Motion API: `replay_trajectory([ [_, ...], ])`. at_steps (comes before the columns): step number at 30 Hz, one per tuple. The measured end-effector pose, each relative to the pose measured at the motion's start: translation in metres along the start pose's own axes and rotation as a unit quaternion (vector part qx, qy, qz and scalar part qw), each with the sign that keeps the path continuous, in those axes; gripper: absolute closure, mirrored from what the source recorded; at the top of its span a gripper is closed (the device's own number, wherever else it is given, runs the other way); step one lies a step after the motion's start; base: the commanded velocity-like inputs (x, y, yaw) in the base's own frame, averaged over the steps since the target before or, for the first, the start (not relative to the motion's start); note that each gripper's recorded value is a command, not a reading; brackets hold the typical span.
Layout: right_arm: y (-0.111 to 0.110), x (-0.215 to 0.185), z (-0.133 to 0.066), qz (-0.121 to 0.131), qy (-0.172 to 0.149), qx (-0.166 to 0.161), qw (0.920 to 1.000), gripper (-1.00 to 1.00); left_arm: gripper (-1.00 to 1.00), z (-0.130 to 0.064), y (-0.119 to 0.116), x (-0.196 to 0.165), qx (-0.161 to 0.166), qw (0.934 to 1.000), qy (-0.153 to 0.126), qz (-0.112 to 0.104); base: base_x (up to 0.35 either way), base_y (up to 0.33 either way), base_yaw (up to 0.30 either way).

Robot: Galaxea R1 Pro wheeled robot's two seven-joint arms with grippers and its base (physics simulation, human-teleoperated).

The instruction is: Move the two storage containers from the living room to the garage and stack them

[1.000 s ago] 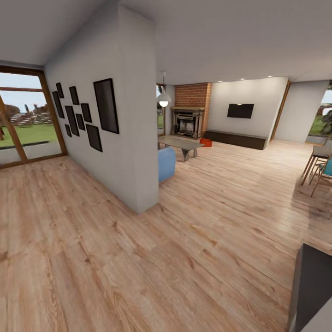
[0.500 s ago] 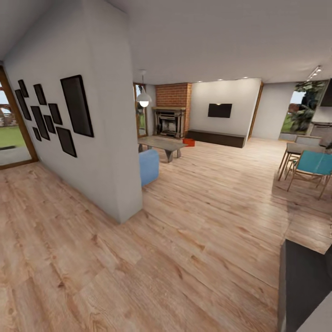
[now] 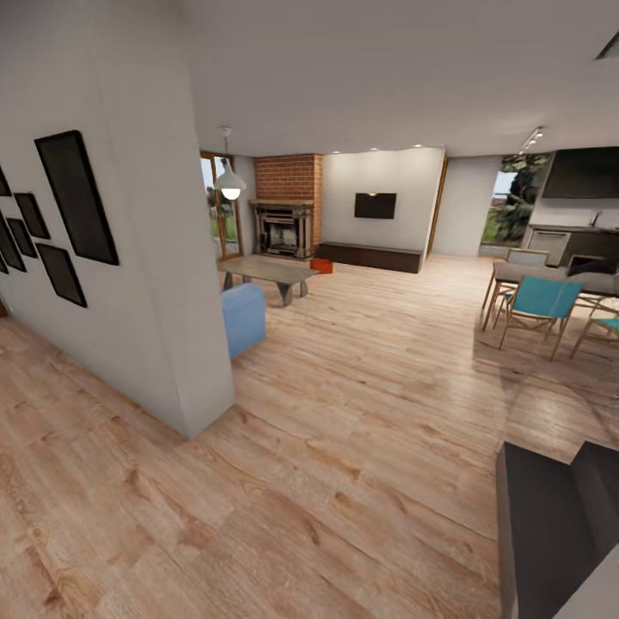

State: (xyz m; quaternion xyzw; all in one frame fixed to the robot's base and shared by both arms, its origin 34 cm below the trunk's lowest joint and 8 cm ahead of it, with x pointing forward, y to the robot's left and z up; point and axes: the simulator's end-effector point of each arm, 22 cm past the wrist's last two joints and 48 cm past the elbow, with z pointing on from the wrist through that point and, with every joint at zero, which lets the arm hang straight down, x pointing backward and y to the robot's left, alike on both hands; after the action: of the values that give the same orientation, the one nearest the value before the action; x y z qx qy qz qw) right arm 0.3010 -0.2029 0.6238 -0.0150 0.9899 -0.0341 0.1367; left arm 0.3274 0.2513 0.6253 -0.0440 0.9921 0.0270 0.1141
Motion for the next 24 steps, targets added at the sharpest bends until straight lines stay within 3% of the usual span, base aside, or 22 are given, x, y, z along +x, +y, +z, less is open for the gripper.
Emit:
replay_trajectory([
  [10, 0.0000, -0.0001, 0.0000, 0.000, 0.000, 0.000, 1.0000, -1.00, -1.00, 0.0000, 0.0000, 0.0000, 0.000, 1.0000, 0.000, 0.000, 0.323, 0.000, -0.199],
  [24, 0.0001, -0.0001, 0.0000, 0.000, 0.000, 0.000, 1.0000, -1.00, -1.00, 0.0000, 0.0000, 0.0001, 0.000, 1.0000, 0.000, 0.000, 0.323, 0.000, -0.010],
])
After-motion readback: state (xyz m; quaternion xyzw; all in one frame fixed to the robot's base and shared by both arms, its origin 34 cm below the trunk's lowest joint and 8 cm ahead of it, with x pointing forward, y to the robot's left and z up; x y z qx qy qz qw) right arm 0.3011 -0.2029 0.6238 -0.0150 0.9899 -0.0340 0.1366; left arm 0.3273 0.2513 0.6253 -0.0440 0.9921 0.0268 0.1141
